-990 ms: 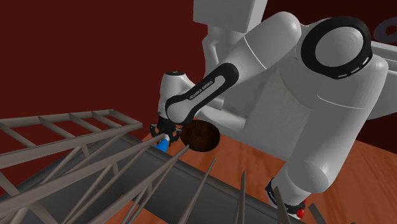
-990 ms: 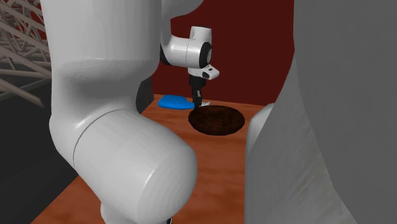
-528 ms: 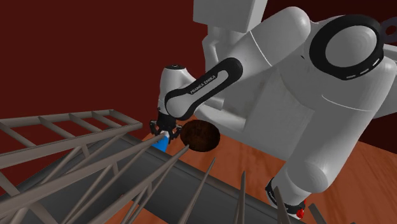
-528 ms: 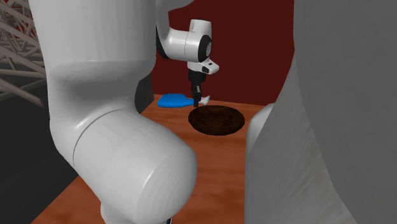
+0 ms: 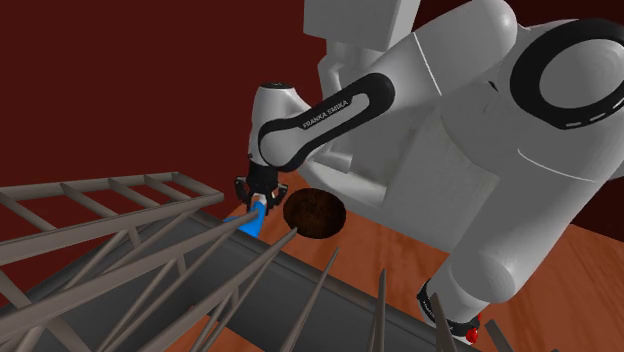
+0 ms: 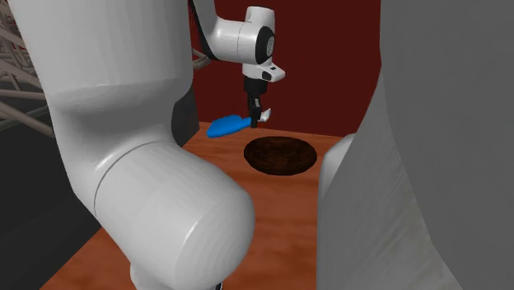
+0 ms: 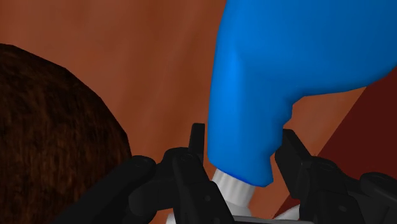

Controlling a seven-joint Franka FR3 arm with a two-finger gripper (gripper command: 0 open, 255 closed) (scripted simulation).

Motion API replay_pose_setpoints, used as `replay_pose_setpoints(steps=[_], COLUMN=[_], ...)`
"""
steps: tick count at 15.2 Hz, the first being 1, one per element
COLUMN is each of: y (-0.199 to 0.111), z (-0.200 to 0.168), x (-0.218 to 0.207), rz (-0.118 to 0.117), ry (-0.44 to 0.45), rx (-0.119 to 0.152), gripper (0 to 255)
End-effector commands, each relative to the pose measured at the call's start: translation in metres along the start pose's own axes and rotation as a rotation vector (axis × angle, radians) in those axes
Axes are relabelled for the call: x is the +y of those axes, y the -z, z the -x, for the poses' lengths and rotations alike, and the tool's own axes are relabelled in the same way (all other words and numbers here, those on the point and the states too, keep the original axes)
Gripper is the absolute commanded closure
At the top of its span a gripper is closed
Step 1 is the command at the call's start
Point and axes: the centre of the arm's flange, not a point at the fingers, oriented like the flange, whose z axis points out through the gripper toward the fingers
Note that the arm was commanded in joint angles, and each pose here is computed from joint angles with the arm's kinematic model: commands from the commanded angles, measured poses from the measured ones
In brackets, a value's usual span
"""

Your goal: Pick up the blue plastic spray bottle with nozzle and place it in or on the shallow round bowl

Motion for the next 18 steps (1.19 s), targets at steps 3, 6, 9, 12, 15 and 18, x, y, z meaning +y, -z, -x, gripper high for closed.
replay_pose_setpoints(steps=[3, 6, 9, 12, 15, 18], y=[0.021, 0.037, 0.052, 0.055, 0.058, 0.061], z=[0.002, 0.003, 0.004, -0.016, -0.035, -0.055], x=[-0.001, -0.002, -0.003, 0.032, 0.066, 0.1], rz=[0.0, 0.0, 0.0, 0.0, 0.0, 0.0], ry=[0.0, 0.0, 0.0, 0.0, 0.0, 0.0], rx=[0.0, 0.0, 0.0, 0.0, 0.0, 0.0], gripper=[255, 255, 255, 255, 255, 255])
